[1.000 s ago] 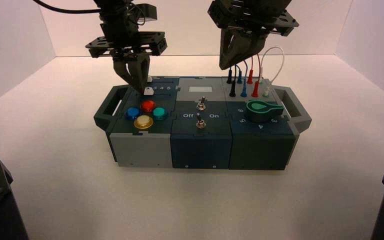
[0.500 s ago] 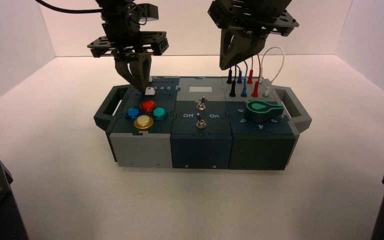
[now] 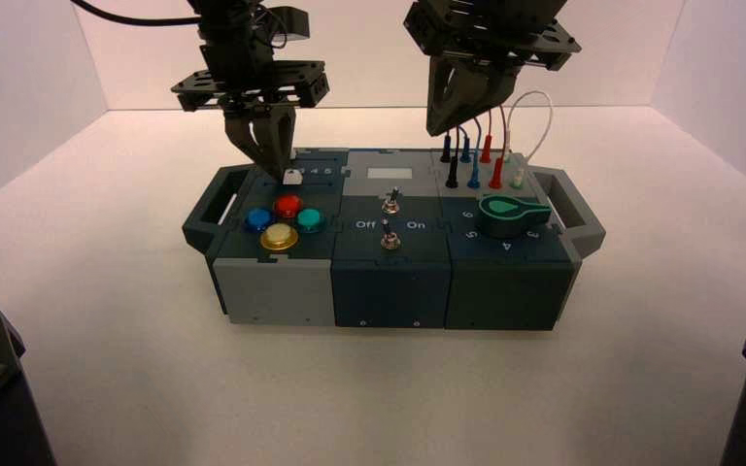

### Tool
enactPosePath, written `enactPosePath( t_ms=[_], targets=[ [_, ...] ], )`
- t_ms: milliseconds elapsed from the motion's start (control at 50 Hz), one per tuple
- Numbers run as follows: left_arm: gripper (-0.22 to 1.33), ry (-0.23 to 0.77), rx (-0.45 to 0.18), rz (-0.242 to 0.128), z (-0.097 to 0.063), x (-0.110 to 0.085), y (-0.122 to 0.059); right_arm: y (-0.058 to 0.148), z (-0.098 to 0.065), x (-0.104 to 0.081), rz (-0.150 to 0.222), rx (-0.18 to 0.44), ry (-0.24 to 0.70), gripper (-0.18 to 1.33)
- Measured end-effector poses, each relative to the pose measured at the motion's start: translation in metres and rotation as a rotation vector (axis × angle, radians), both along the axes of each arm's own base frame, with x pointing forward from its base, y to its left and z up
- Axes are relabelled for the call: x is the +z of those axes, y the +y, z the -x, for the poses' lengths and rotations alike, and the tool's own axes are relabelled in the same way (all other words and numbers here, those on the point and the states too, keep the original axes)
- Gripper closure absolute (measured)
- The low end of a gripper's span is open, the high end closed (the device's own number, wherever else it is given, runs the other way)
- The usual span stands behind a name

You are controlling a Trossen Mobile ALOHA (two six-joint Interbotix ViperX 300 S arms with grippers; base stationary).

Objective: Move the bottom slider to position 3.

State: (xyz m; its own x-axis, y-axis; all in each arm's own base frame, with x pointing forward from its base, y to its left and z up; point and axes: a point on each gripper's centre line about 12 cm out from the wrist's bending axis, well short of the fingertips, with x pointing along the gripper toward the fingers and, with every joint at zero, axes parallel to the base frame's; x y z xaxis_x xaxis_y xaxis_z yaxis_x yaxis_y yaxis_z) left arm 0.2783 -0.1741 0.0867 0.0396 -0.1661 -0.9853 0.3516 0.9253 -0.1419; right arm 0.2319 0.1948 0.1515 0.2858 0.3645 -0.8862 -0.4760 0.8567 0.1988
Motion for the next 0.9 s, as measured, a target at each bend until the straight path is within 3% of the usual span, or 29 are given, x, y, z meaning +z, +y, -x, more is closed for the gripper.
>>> enactPosePath(
  t_ms=[620,900],
  targets=[
    [1.28,0.000,-0.010,0.000,0.000,-0.001,-0.004,0.000,0.000,0.000,0.000,0.000,0.000,1.30],
    [1.28,-0.007,-0.010,-0.009,0.010,0.002,0.007,-0.007,0.009,0.002,0.001,0.003,-0.001,1.30]
  ],
)
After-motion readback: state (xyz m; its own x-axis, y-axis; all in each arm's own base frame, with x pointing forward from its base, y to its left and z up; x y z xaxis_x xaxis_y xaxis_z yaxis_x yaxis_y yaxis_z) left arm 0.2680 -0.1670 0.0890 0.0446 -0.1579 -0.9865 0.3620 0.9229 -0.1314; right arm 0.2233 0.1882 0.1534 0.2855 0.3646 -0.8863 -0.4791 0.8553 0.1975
